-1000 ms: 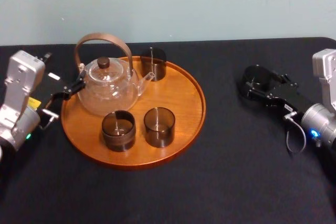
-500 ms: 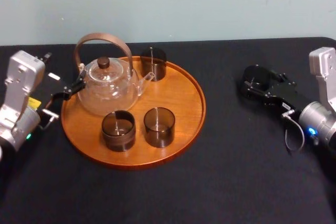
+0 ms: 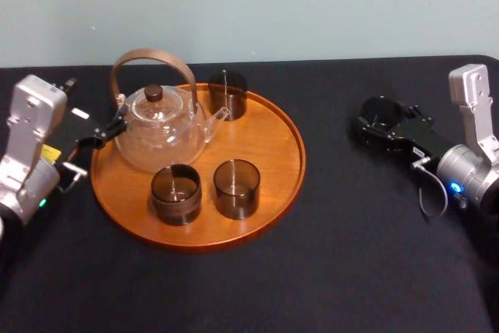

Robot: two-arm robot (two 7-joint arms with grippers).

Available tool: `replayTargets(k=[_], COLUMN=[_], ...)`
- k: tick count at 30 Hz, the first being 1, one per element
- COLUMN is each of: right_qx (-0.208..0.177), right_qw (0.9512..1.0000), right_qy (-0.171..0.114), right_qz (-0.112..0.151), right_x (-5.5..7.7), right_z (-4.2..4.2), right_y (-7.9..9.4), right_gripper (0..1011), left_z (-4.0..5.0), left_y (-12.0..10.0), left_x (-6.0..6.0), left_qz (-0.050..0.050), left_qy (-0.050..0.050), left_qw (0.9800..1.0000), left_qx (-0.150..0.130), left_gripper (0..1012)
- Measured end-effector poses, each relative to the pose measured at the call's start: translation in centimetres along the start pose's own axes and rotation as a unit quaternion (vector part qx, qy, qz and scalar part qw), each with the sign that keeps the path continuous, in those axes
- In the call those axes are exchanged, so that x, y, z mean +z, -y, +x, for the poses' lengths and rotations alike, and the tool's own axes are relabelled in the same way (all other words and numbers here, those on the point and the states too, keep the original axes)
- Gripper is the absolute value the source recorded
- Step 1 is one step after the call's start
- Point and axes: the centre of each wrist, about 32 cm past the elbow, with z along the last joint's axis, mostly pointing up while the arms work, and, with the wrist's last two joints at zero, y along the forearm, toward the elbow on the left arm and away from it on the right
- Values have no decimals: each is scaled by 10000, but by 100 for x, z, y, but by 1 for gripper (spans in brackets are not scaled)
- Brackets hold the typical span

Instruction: Pick up the glass from the table and place it on the tray.

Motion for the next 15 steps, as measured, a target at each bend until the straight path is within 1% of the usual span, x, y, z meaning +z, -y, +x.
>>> replayTargets(k=[3, 15], right_qx=[-1, -2], right_qw=[10000, 10000], right_qy=[21, 24], right_qz=[-4, -2], right_x=[7, 4], right_z=[-1, 1], right_y=[-22, -17], right_gripper=[1002, 1002], left_z=[0, 0], left_y=[0, 0], left_x=[0, 0], left_qz=[0, 0], left_qy=[0, 0], left_qw=[10000, 10000], left_qx=[0, 0], left_gripper=[1009, 1009])
